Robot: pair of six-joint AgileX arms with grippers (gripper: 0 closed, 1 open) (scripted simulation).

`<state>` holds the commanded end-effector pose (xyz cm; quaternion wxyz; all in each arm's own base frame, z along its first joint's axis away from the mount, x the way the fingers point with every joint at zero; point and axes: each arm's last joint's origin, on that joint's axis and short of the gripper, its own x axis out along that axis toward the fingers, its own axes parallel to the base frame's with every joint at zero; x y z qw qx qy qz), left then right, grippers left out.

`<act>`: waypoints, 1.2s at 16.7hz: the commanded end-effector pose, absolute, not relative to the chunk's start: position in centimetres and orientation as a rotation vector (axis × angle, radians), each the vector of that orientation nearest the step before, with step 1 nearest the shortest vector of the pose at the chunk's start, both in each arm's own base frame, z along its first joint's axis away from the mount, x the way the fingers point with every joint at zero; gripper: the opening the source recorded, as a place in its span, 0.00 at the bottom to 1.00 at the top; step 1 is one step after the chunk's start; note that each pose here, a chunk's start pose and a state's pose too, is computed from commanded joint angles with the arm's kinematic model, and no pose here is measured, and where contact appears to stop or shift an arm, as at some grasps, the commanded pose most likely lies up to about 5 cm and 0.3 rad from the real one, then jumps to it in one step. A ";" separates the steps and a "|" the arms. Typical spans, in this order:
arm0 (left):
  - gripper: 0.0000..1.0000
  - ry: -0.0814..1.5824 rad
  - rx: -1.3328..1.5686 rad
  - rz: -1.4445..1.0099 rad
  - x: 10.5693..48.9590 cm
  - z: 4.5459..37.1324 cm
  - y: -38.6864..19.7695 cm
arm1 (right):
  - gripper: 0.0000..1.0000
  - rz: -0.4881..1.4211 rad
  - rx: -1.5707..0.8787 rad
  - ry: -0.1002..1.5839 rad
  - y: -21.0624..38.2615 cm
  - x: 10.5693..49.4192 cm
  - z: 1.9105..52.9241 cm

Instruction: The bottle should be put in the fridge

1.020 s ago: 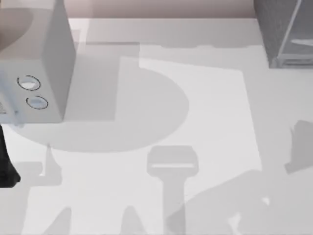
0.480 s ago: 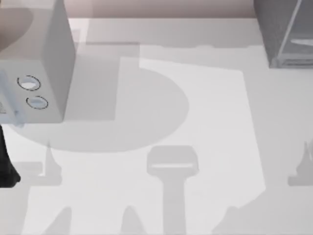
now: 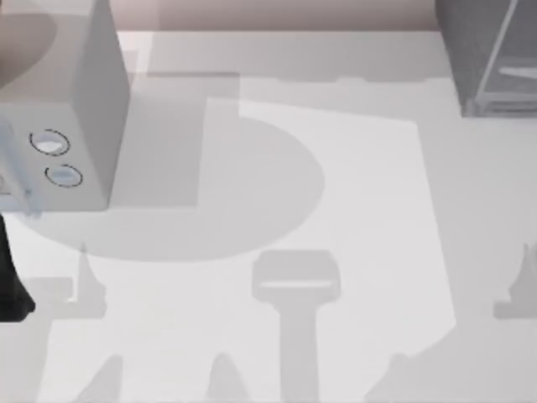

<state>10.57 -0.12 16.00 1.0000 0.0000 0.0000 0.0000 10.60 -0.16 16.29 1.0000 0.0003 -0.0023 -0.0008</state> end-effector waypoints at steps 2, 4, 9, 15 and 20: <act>1.00 0.000 0.000 0.000 10.6 16.0 -0.1 | 0.01 -0.005 0.000 -0.032 -0.3 10.7 17.6; 1.00 0.000 0.000 0.000 10.6 16.0 -0.1 | 0.01 -0.007 -0.001 -0.069 -0.4 11.2 19.6; 1.00 0.000 0.000 0.000 10.6 16.0 -0.1 | 0.01 -0.004 -0.010 -0.121 -1.2 15.5 25.3; 1.00 0.000 0.000 0.000 10.6 16.0 -0.1 | 0.01 -0.001 -0.005 -0.018 -4.5 28.3 24.6; 1.00 0.000 0.000 0.000 10.6 16.0 -0.1 | 0.01 -0.003 0.005 0.024 -8.1 36.8 18.0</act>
